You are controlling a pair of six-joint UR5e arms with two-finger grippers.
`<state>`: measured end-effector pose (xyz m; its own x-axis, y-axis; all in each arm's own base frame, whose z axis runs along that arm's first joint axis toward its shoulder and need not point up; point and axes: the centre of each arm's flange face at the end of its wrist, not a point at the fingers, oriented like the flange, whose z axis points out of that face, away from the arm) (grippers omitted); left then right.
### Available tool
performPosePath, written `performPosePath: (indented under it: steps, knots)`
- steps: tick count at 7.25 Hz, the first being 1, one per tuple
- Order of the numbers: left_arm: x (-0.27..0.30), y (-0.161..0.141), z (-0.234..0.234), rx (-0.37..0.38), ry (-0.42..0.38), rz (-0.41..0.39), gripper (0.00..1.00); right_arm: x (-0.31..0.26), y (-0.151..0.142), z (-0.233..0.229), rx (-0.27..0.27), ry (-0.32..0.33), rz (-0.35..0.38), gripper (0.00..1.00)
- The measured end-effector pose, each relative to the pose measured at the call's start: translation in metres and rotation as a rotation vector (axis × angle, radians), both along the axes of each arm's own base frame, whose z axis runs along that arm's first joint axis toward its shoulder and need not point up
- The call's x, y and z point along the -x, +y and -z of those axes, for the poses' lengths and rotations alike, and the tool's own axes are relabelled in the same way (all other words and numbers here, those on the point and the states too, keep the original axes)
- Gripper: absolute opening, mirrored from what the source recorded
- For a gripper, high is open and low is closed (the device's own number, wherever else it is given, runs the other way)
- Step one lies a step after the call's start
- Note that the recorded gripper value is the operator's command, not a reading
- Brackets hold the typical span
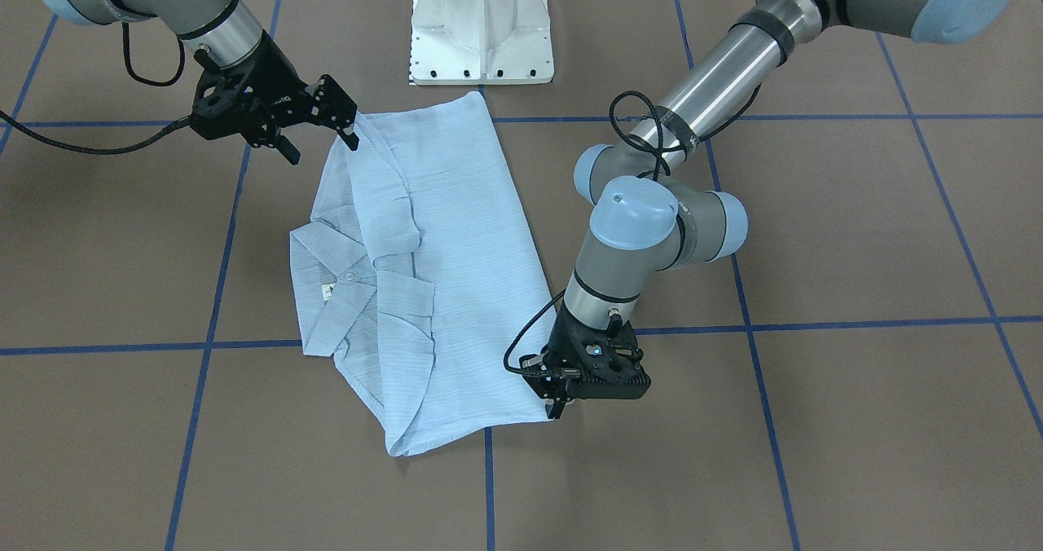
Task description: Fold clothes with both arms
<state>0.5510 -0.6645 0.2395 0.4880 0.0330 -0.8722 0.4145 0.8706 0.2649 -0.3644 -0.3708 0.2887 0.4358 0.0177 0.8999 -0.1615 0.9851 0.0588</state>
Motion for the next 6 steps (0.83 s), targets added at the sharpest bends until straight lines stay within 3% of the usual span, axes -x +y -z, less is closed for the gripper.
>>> performPosePath:
  steps: [2, 3, 4, 6]
  knots:
    - [-0.011, -0.016, 0.022, -0.065, 0.054, 0.017, 0.0, -0.001, -0.005, 0.003, -0.004, -0.003, -0.01, 1.0]
    - [-0.016, -0.023, 0.027, -0.079, 0.061, 0.029, 0.06, 0.0, -0.007, 0.005, -0.006, -0.006, -0.014, 1.0]
    - [-0.017, -0.027, 0.027, -0.088, 0.059, 0.049, 0.99, 0.002, -0.011, 0.007, -0.008, -0.008, -0.019, 1.0]
    - [-0.008, -0.029, 0.019, -0.097, 0.061, 0.07, 1.0, 0.009, -0.02, 0.011, -0.01, -0.008, -0.028, 1.0]
